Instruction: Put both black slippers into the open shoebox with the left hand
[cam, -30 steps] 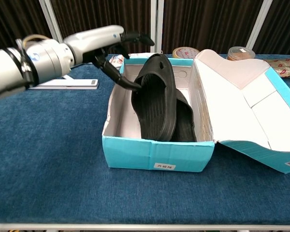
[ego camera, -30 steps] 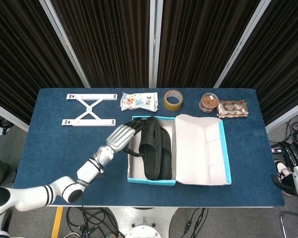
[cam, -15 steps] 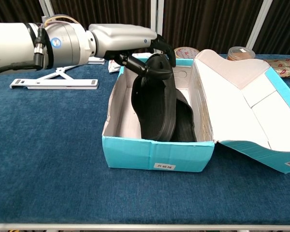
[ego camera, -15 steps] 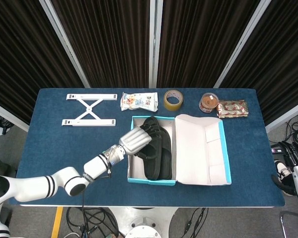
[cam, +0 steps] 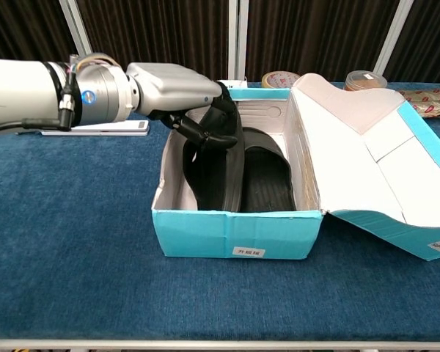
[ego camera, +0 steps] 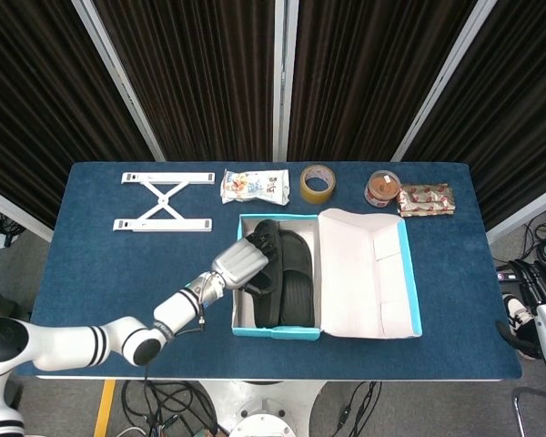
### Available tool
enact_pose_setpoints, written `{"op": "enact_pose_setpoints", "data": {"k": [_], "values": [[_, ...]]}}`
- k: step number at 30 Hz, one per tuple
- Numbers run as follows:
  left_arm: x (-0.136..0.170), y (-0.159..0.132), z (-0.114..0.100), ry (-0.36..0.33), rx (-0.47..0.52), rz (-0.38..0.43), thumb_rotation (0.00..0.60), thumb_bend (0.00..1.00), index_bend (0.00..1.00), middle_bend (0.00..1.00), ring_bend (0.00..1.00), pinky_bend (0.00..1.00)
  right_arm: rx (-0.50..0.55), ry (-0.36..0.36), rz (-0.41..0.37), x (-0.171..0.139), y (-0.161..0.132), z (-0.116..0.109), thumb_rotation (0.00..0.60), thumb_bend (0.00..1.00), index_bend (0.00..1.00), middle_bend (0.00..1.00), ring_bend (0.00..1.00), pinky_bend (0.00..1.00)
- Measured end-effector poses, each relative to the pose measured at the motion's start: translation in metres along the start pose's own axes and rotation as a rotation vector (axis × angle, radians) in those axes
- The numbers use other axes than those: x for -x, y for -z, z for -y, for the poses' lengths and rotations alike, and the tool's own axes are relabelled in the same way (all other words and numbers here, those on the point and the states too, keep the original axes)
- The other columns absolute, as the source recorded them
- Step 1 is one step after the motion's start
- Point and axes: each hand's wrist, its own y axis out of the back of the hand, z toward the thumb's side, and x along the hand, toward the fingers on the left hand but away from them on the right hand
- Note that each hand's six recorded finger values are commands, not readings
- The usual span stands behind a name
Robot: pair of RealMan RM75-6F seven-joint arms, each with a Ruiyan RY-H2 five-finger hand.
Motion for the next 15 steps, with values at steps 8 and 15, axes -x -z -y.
{"op": "enact_pose_setpoints", "data": {"k": [8,15], "values": [[-0.002,0.002,0.006,0.005,0.056,-0.024,0.127,0.29,0.27,0.18,0.0,0.16,0.0,0.004,0.006,-0.002,0.002,-0.001,0.6,0.15,0.0,0.07,0.0,0.08],[0.022,0.017,-0.022,-0.125,0.211,-0.04,0.134,0.29,0.26,0.18,0.0,0.16,0.005,0.009,0.012,-0.004,0.004,-0.002,0.6,0.15,0.0,0.07,0.0,0.08]]}}
